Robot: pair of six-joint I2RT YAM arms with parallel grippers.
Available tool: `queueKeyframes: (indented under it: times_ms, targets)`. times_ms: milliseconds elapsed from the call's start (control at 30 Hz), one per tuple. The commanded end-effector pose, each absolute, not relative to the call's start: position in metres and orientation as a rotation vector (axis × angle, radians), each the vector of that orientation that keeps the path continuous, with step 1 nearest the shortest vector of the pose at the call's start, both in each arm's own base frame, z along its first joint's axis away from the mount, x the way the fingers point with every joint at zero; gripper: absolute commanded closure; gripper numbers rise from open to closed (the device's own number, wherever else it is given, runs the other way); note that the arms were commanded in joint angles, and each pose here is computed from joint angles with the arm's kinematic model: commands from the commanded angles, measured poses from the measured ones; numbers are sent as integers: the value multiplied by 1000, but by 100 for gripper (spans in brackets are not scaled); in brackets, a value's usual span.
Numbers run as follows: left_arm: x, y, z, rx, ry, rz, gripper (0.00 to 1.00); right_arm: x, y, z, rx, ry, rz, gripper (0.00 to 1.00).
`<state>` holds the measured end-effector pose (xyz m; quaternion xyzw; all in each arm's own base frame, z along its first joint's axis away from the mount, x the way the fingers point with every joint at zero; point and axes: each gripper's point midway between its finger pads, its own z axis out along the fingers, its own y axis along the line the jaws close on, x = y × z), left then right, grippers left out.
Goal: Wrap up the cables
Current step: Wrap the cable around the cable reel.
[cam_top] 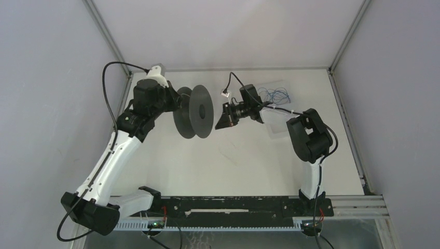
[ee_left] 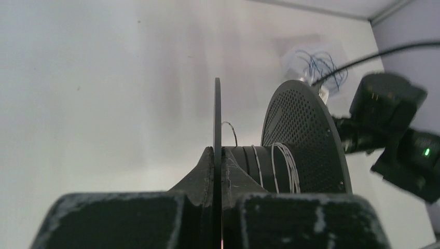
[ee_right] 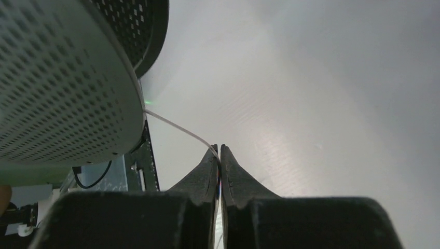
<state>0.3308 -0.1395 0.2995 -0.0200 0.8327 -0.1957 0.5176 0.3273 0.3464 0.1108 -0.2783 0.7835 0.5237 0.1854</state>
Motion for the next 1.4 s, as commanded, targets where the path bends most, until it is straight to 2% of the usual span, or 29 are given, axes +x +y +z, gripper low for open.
queueKeyframes:
  times_ms: [0,267,500,667,900,1100,1233,1367]
  targets:
    - [347,-112,403,-267,1689,-531,100,317,364,114,-749,2193,1499,91]
    - [356,-75,408,-414,1666,-432,100,279,379,120,-842,2162,1578,89]
    - [365,-53,409,-479,1637,-310,100,231,394,134,-1087,2072,1576,91]
    - [371,-42,405,-492,1620,-233,100,198,404,165,-1270,1972,1551,100]
    - [375,-35,395,-487,1608,-151,100,159,427,232,-1514,1846,1534,100]
    - [370,-47,385,-384,1602,-79,100,181,436,311,-1479,1724,1414,100]
    - [363,-62,377,-256,1615,-52,100,215,429,359,-1367,1661,1314,99]
    - [358,-78,371,-135,1631,-52,100,254,419,383,-1275,1650,1172,98]
